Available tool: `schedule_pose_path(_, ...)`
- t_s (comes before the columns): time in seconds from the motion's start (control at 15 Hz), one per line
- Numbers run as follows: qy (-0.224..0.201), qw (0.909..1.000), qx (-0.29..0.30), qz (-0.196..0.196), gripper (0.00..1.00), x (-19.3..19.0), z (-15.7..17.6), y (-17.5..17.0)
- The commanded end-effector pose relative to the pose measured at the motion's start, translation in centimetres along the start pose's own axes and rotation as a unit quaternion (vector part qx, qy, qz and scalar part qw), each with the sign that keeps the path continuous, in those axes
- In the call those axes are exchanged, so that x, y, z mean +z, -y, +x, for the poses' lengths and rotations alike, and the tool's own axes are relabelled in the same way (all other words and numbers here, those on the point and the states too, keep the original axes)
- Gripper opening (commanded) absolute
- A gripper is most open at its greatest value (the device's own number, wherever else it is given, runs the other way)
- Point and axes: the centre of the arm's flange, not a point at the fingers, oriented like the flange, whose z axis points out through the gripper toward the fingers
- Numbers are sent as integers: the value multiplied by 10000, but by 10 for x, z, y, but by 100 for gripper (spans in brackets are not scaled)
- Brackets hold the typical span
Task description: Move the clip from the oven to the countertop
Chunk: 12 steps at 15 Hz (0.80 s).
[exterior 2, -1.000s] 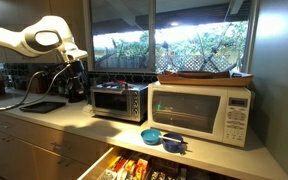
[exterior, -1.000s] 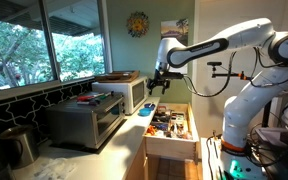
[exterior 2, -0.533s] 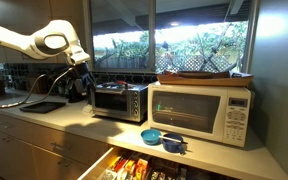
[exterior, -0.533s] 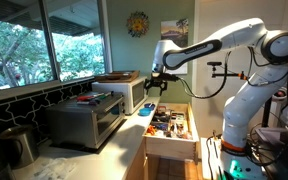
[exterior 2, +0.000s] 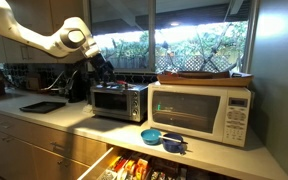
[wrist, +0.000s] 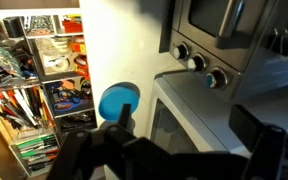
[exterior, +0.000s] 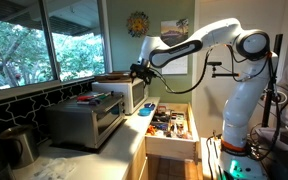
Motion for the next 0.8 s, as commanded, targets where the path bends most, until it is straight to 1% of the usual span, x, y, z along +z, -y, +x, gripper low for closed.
schedule_pose_path(0.0, -646, 9950, 764, 59, 100, 12, 5, 47)
schedule_pose_path(0.07, -793, 9923, 947, 41, 100, 14, 7, 54)
schedule_pose_path(0.13, -523, 9968, 592, 111, 100, 6, 9, 27)
schedule_pose_path(0.2, -558, 9963, 640, 128, 100, 8, 10, 32)
schedule_pose_path(0.4, -526, 9966, 616, 130, 100, 8, 10, 32)
schedule_pose_path(0.53, -64, 9978, 569, 348, 100, 10, 11, 48)
schedule_pose_path(0.6, 83, 9976, 553, 398, 100, 11, 12, 54)
schedule_pose_path(0.67, 316, 9972, 541, 418, 100, 14, 15, 62)
schedule_pose_path(0.73, 413, 9967, 539, 439, 100, 15, 16, 66)
